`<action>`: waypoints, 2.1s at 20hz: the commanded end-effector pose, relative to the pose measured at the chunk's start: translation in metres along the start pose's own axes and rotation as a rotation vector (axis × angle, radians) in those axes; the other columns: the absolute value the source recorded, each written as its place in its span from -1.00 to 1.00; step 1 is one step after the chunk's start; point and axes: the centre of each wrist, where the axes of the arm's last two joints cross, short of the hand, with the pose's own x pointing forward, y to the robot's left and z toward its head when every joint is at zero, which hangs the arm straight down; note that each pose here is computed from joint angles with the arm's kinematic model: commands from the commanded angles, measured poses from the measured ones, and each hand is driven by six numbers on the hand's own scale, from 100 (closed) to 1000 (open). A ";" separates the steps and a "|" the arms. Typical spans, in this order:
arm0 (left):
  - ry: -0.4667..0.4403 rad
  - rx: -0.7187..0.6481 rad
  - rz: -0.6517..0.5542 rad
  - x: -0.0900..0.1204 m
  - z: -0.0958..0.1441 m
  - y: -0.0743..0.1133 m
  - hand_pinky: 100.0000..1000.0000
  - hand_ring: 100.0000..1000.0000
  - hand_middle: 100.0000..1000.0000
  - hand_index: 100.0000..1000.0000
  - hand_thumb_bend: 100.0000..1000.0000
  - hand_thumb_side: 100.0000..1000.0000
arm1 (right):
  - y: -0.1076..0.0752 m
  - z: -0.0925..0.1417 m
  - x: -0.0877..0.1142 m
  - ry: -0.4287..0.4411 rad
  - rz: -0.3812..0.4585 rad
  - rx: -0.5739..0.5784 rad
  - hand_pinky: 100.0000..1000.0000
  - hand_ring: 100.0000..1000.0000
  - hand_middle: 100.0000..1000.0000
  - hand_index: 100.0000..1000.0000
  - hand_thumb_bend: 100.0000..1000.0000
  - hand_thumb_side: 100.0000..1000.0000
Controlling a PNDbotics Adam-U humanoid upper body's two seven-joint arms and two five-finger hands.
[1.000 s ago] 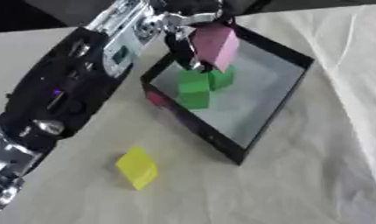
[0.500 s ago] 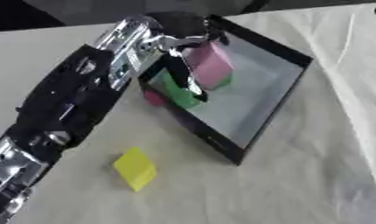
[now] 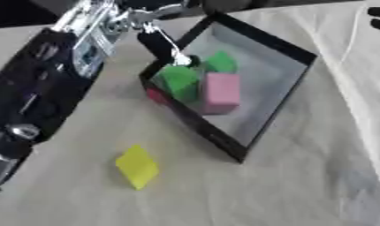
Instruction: Pick up objects on the table and place them in the box.
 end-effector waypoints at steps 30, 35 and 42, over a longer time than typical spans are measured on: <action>-0.201 -0.400 0.162 0.067 0.133 0.009 0.66 0.53 0.60 0.73 -0.35 -0.08 | -0.024 0.004 0.005 -0.016 0.092 -0.034 0.74 0.52 0.59 0.78 -1.00 0.10; -0.208 -0.502 0.119 0.073 0.128 -0.002 0.68 0.57 0.65 0.76 -0.33 -0.12 | -0.022 0.004 0.004 -0.013 0.092 -0.028 0.74 0.52 0.59 0.78 -1.00 0.10; -0.207 -0.572 0.150 0.086 0.115 -0.010 0.68 0.58 0.67 0.78 -0.30 -0.04 | -0.020 0.004 0.002 -0.007 0.090 -0.017 0.74 0.52 0.59 0.78 -1.00 0.11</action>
